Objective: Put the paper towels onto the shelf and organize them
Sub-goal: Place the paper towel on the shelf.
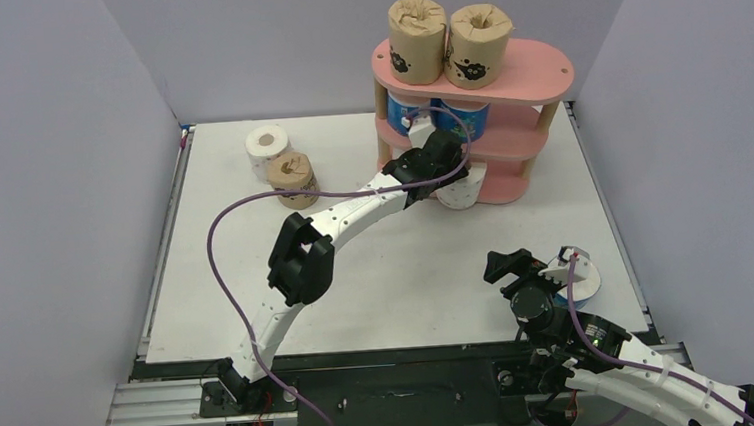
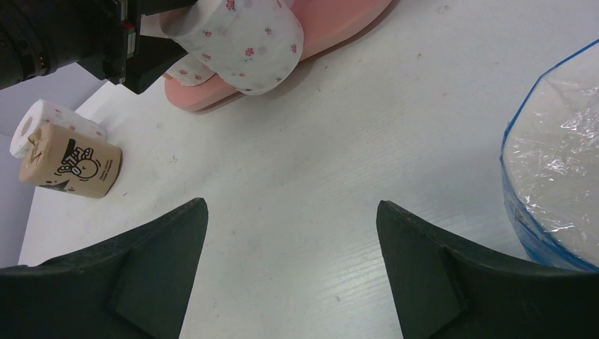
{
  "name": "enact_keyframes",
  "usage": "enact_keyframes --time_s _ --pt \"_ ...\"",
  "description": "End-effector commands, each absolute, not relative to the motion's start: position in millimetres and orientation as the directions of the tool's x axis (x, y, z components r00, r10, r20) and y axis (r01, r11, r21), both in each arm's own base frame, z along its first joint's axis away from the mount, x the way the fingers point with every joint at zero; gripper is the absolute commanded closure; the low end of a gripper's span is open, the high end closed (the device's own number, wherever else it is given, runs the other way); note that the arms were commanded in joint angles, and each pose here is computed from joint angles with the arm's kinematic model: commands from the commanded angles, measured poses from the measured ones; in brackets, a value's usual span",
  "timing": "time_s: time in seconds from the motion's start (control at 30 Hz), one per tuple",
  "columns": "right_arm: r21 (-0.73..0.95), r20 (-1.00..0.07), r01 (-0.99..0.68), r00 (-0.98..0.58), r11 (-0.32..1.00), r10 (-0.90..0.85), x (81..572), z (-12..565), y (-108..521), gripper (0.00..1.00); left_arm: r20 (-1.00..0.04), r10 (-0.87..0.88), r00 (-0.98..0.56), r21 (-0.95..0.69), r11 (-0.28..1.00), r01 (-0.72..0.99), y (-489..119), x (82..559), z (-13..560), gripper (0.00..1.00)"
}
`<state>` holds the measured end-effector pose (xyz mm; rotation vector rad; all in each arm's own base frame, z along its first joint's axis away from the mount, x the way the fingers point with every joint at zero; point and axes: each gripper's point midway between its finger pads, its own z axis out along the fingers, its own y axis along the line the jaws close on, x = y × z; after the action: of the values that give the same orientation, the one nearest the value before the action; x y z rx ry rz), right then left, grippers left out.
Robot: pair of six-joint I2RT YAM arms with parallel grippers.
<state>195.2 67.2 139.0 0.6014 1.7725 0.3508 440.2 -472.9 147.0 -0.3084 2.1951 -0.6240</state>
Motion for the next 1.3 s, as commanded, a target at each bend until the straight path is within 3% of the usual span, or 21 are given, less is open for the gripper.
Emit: enact_keyframes --time_s 0.0,1.0,1.27 --pt "0.544 -0.799 0.223 -0.158 0.809 0.581 197 149 63 0.15 -0.652 -0.491 -0.578 -0.634 0.771 0.060 -488 463 191 0.41" --pt "0.555 -0.792 0.205 -0.167 0.807 0.587 196 150 65 0.15 -0.703 -0.473 -0.531 -0.639 0.749 0.178 -452 435 237 0.00" --pt "0.560 -0.790 0.198 -0.167 0.805 0.590 195 150 65 0.15 -0.710 -0.494 -0.503 -0.652 0.731 0.203 -433 404 241 0.03"
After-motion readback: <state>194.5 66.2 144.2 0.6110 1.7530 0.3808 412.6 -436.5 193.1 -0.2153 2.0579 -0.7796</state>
